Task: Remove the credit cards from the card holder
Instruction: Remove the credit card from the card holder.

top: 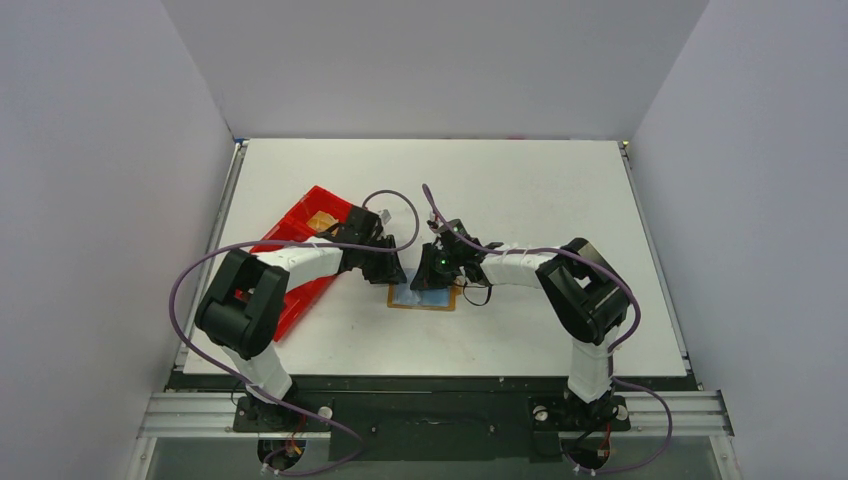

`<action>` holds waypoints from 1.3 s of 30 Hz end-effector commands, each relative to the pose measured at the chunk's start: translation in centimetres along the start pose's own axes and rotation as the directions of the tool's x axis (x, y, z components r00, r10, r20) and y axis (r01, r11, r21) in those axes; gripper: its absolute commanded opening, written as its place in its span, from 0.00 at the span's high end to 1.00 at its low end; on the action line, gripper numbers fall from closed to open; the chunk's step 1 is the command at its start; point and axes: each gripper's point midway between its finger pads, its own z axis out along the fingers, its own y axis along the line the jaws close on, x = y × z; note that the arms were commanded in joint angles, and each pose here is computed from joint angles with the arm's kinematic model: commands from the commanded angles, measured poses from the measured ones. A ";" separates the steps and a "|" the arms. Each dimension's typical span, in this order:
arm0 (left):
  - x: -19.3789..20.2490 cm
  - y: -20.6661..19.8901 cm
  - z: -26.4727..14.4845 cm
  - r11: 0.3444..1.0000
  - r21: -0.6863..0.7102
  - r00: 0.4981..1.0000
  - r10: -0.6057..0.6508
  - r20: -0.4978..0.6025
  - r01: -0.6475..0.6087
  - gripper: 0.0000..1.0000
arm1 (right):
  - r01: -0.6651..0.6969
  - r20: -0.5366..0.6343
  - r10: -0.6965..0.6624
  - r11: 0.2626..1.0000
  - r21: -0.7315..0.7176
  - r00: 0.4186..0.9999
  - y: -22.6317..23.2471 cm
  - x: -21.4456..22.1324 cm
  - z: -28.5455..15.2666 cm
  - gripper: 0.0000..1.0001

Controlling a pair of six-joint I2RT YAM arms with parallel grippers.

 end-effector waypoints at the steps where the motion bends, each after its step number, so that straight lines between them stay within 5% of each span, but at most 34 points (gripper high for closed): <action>1: -1.6 0.7 -0.8 0.999 -0.042 0.998 0.030 0.052 -0.028 0.73 | -0.011 -0.050 0.018 0.992 0.128 0.999 -3.9 2.4 0.1 1.00; 39: -2.9 -2.3 -0.2 0.993 0.061 0.992 0.096 0.075 -0.101 0.73 | -0.011 -0.064 0.020 0.991 0.131 0.998 -4.1 2.7 0.5 1.00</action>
